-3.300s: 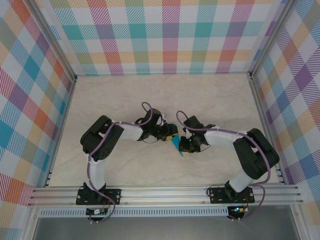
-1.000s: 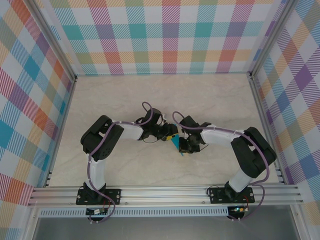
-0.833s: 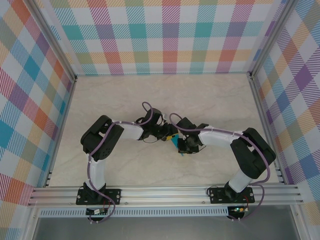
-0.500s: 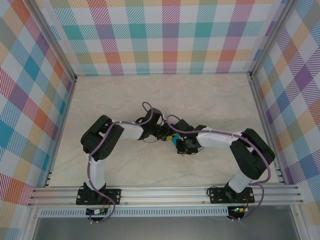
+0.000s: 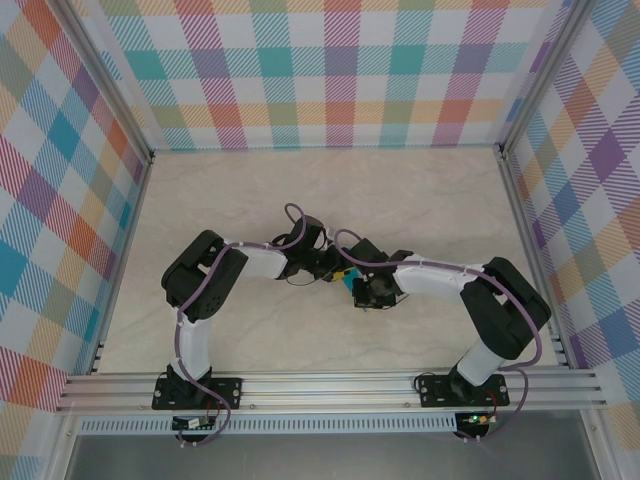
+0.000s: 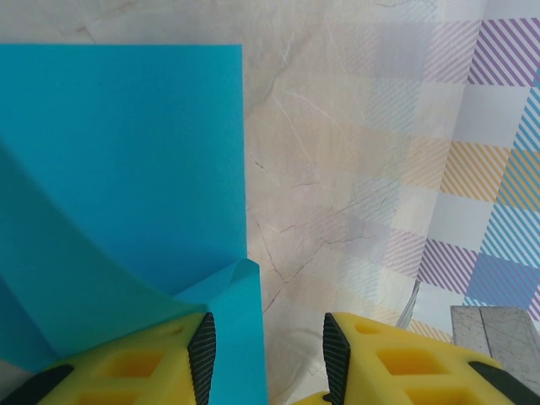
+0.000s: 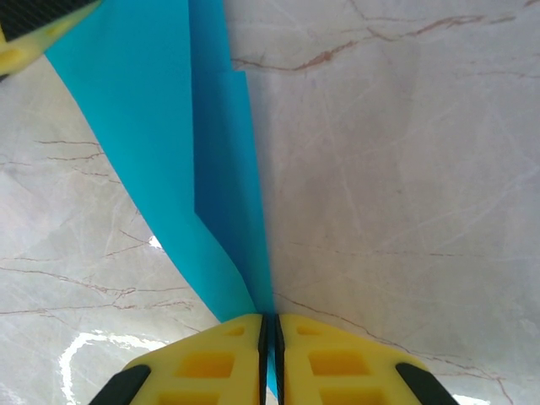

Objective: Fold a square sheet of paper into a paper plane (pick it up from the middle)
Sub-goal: Fold the wing for the fifth time at the center of the table.

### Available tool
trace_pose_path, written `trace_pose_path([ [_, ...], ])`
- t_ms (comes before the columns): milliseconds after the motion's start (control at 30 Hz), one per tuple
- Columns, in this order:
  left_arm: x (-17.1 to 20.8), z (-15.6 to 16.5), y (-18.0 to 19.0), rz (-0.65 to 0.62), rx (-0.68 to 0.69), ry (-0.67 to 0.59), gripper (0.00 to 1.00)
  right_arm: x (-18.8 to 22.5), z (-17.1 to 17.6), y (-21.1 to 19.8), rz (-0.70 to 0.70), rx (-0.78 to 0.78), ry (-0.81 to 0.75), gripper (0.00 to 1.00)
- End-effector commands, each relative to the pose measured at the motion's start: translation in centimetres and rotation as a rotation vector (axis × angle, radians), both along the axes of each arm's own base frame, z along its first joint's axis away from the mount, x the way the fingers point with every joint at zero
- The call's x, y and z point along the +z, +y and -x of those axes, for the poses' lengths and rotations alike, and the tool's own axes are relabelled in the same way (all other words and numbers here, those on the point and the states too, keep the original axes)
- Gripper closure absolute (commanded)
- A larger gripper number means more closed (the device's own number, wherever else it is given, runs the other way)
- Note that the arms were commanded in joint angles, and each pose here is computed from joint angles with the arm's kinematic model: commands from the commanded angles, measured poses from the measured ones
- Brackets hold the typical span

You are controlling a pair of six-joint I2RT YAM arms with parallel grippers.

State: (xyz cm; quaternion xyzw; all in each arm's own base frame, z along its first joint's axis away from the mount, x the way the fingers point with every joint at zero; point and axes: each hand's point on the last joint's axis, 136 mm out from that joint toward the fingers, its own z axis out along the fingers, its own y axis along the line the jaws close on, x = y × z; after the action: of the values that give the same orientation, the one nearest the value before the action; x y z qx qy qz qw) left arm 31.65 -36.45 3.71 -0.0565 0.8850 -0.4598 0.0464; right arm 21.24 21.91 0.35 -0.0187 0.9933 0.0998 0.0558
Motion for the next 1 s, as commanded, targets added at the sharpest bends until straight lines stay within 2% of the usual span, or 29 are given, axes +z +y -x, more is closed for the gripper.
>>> trace_pose_path([
  [0, -4.1, 2.1, 1.3, -0.12, -0.008, 0.101, 0.59, -4.6, 3.4, -2.2, 0.08, -0.002, 0.135, 0.88],
  [367, -4.5, 2.1, 1.5, -0.131, -0.005, 0.104, 0.59, -1.6, 2.3, -0.8, -0.031, 0.006, 0.076, 0.85],
  [567, -4.4, 1.9, 1.4, -0.131, -0.004, 0.105, 0.59, 0.8, 1.7, -0.5, -0.113, -0.016, 0.022, 0.8],
  [767, -4.3, 1.8, 1.3, -0.13, -0.006, 0.102, 0.59, 3.0, 1.2, -0.3, -0.256, -0.044, -0.014, 0.74],
  [967, -4.3, 1.9, 1.4, -0.129, -0.009, 0.103, 0.59, 3.4, 0.9, 0.4, -0.286, -0.032, -0.01, 0.71],
])
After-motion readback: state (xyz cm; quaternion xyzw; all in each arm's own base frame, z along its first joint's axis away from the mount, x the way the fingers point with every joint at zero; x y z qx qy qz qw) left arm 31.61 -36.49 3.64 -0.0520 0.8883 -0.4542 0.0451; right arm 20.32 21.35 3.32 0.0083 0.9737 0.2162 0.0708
